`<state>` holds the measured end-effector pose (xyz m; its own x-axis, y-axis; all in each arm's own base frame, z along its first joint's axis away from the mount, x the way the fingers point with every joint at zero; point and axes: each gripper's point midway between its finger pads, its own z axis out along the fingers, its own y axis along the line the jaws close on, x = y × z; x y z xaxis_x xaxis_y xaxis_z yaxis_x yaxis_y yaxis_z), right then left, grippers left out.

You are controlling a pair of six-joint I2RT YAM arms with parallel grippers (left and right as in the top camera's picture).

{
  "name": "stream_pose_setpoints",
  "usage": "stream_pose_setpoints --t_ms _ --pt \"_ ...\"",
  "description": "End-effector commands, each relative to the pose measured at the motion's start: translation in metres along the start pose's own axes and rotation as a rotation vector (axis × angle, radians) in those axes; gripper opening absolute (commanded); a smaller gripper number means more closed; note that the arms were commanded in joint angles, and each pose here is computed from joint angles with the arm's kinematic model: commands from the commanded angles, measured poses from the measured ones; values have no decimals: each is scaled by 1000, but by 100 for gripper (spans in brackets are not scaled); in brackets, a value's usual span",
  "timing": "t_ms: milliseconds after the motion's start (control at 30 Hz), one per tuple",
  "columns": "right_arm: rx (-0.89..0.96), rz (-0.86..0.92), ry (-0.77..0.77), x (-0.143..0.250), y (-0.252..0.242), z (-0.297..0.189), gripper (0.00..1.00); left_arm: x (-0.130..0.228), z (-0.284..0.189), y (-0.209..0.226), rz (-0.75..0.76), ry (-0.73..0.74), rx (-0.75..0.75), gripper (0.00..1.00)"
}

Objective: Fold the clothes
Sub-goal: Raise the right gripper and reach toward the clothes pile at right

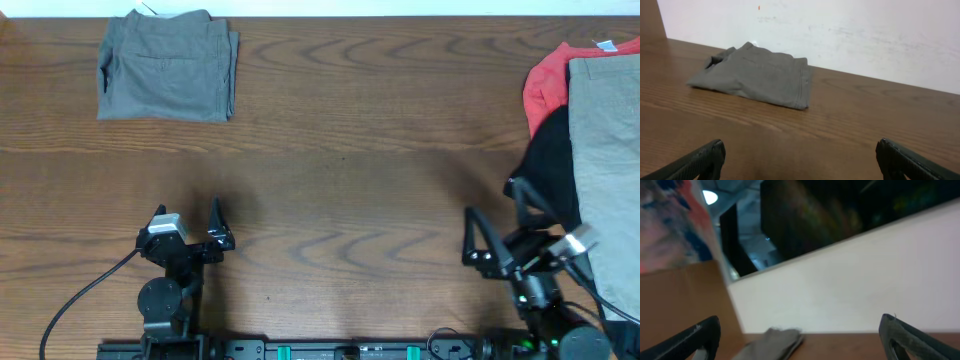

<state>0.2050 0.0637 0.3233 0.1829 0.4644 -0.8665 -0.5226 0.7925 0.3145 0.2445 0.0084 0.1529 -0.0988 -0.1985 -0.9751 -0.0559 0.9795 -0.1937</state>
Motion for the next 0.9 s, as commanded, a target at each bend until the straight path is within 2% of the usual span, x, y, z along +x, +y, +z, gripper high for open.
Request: stream_pose_setpoints --t_ms 0,200,533,733,867 --pt "100 -191 -35 -40 -7 16 99 15 1 6 15 40 -24 98" --pt "327 -202 110 -47 -60 56 99 15 1 6 15 40 -24 98" --pt "564 -266 526 -18 -158 138 99 15 1 6 15 40 -24 98" --pt "856 -381 781 -7 -239 149 99 15 1 6 15 40 -24 98" --pt "1074 -448 842 -9 -288 140 99 15 1 6 15 40 -24 98"
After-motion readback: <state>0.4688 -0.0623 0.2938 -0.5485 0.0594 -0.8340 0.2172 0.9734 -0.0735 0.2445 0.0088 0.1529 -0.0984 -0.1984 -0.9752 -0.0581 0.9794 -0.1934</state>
